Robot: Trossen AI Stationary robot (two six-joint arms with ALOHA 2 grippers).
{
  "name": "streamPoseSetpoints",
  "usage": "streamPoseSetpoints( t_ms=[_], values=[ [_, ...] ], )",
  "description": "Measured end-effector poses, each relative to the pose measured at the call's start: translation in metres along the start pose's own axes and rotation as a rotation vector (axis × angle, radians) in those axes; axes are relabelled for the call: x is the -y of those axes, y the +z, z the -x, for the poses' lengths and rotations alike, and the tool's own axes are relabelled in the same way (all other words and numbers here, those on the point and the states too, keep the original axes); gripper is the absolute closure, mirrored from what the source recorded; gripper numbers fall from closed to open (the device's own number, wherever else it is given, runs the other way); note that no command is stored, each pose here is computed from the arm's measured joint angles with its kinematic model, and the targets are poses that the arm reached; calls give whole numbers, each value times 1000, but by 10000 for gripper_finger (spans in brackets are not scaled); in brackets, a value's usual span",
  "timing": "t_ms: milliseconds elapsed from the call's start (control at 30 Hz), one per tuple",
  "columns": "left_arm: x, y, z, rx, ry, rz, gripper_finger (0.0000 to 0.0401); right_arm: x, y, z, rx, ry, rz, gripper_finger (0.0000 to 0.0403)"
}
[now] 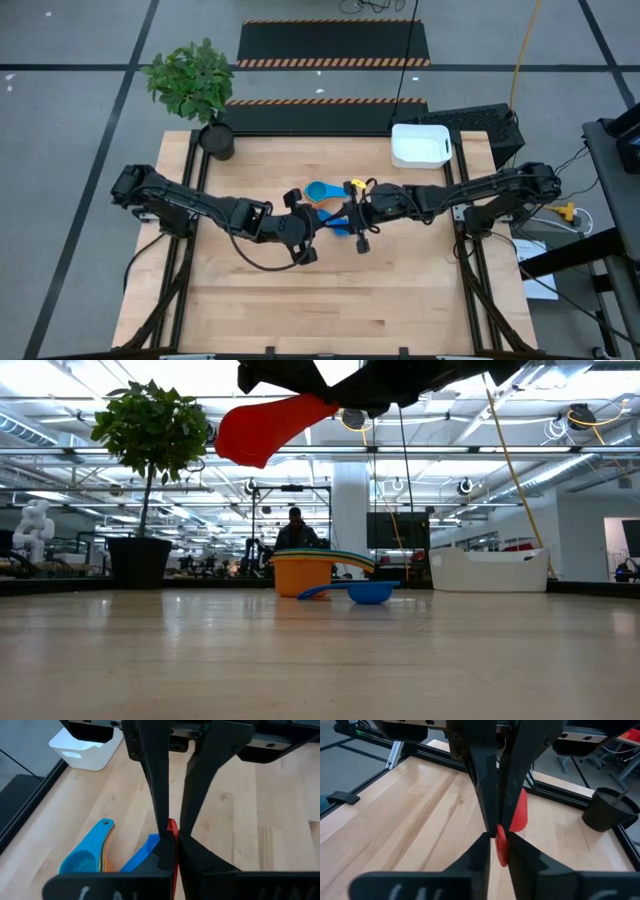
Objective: Nest measuring cups in basket
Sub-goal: Stack the red measuring cup into the light blue measuring cup
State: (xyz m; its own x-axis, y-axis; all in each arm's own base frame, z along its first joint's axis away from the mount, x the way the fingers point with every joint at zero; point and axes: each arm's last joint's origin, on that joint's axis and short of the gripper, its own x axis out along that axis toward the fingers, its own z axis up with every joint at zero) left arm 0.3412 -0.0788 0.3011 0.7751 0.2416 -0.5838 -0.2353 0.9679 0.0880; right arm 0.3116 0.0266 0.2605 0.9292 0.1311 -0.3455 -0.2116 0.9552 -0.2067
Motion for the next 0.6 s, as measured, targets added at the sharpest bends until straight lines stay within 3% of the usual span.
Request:
streamPoseSetpoints(
  t_ms=[133,267,600],
  values=[
    [0,0,0,-3,-2,-6,396,0,-1,0,-8,3,27,393],
    [0,0,0,0,11,-6,376,0,-1,0,-9,1,31,399],
    [7,1,5,79,143,41,239,5,-4,1,-31,-10,21,402]
  ],
)
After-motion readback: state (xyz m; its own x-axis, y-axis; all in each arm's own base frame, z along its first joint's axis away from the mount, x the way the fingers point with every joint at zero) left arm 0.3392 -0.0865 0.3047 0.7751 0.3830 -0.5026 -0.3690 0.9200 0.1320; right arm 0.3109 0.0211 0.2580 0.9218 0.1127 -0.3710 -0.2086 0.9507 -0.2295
